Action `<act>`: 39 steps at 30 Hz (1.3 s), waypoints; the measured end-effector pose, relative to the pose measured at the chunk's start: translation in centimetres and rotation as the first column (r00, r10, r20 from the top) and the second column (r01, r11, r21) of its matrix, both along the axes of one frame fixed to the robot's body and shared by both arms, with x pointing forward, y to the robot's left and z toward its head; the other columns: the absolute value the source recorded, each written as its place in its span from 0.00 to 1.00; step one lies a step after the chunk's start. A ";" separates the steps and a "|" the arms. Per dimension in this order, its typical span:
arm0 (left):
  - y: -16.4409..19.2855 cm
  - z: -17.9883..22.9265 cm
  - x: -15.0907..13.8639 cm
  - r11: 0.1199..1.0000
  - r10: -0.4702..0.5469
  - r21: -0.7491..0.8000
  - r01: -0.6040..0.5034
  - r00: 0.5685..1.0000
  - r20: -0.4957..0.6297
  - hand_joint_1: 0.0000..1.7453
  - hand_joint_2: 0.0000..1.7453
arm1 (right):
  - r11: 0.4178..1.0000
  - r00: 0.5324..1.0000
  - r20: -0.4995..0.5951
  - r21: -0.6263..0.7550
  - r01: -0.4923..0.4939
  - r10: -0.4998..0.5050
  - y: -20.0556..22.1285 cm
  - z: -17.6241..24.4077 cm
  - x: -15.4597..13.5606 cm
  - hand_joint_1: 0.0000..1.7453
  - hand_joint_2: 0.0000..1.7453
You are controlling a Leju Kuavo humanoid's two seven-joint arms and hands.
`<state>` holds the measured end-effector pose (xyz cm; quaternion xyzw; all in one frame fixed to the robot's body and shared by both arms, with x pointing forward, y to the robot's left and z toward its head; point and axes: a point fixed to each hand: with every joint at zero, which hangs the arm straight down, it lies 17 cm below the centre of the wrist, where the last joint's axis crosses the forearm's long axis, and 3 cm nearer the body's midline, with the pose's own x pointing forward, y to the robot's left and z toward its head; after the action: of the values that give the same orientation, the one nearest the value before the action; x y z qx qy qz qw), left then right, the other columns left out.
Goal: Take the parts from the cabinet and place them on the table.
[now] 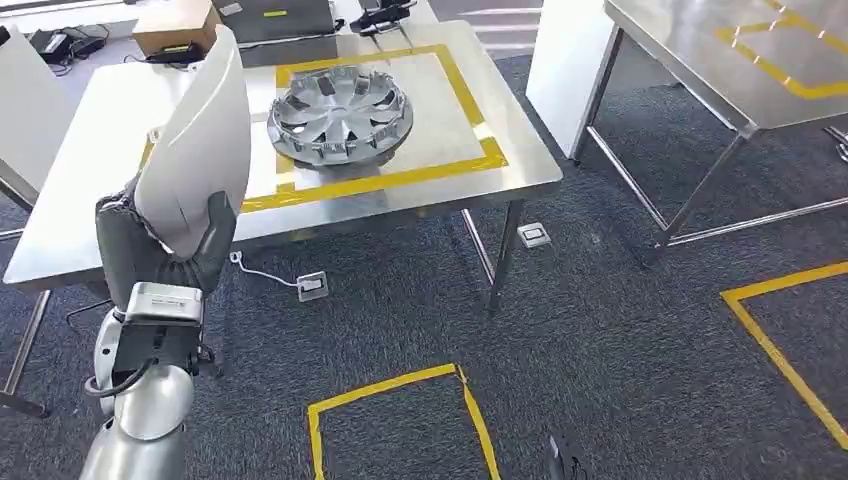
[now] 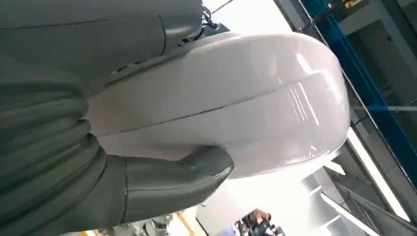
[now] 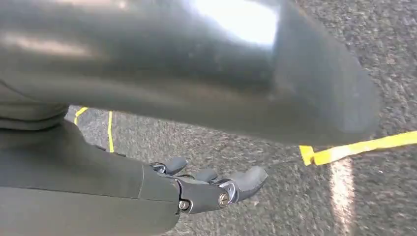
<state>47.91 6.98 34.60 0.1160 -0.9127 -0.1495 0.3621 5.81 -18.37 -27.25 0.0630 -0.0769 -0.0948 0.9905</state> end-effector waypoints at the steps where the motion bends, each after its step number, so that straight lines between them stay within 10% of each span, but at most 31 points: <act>1: 0.0 0.0 0.0 1.000 0.000 0.000 0.000 1.000 0.001 1.00 1.00 | 1.000 1.000 0.001 0.000 0.001 -0.001 0.0 0.0 0.1 0.00 0.00; 39: 0.3 -1.3 0.4 1.000 0.009 0.027 -0.009 1.000 -0.021 1.00 1.00 | 1.000 1.000 -0.004 -0.002 0.005 -0.005 0.4 0.0 -0.3 0.00 0.00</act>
<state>48.31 7.27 33.34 0.1234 -0.9062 -0.1614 0.3708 5.47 -18.02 -27.25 0.0614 -0.0750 -0.0974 0.9905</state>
